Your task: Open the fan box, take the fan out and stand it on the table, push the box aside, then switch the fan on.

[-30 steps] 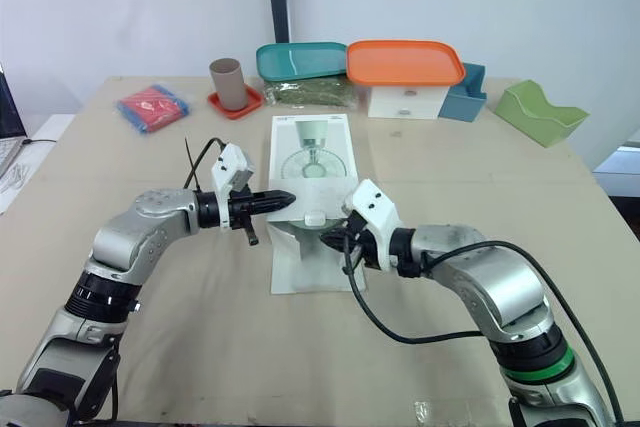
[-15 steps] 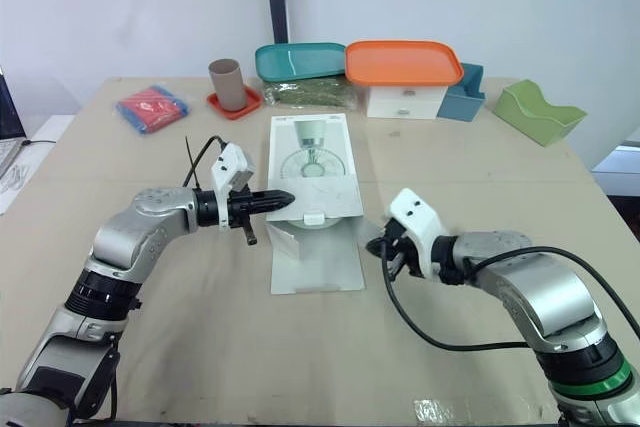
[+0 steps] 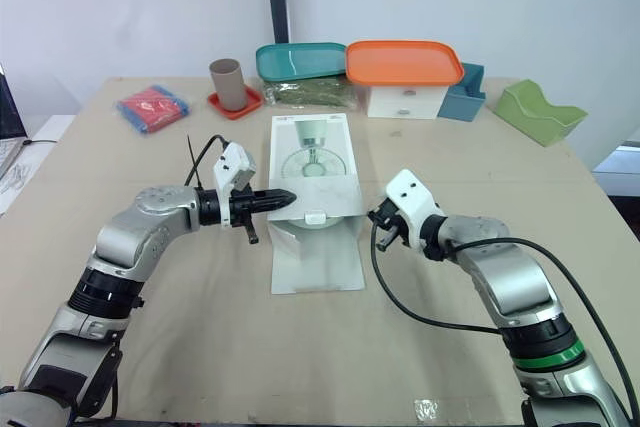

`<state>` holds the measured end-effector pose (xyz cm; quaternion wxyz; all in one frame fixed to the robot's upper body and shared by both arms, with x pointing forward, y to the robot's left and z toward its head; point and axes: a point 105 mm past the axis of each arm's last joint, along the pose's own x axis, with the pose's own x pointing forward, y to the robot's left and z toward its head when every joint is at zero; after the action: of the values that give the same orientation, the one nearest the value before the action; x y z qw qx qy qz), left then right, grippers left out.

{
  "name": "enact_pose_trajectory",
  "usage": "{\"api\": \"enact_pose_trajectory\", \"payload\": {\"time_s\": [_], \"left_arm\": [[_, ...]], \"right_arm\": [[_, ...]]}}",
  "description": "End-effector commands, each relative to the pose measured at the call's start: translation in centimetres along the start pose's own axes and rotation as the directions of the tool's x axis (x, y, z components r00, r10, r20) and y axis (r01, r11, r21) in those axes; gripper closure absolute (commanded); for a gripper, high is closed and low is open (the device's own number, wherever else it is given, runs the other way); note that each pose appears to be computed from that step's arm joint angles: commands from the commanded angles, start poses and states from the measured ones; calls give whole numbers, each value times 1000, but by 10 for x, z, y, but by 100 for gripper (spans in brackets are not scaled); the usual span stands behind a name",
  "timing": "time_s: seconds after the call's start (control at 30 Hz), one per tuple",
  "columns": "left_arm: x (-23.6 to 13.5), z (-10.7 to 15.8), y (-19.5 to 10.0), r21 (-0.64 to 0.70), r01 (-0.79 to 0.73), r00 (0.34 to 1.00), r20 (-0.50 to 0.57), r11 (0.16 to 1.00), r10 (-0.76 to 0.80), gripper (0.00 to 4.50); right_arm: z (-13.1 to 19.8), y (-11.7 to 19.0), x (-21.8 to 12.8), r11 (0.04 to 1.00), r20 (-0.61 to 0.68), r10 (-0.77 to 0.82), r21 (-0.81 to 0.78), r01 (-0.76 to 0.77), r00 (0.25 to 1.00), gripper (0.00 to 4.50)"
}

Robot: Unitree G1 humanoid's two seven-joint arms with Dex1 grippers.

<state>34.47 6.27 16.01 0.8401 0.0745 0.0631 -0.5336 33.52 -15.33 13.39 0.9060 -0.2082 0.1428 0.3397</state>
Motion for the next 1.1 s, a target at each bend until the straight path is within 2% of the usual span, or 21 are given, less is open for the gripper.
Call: {"api": "enact_pose_trajectory", "payload": {"time_s": [0.03, 0.17, 0.7, 1.1], "left_arm": [[0, -1, 0, 1, 0, 1000, -10, 1000, 0, 450], [-1, -1, -1, 8, 5, 1000, -13, 1000, -5, 450], [2, -2, -3, 11, 7, 1000, -12, 1000, -6, 450], [4, -2, -6, 9, 11, 1000, -1, 1000, -11, 450]], "right_arm": [[17, 5, 3, 999, 72, 22, -31, -20, 997, 447], [16, 13, 6, 998, 90, 52, -42, -49, 995, 447], [13, 8, 3, 999, 108, 26, -33, -23, 994, 447], [52, -42, -14, 990, 258, -134, 0, 139, 957, 447]]}}
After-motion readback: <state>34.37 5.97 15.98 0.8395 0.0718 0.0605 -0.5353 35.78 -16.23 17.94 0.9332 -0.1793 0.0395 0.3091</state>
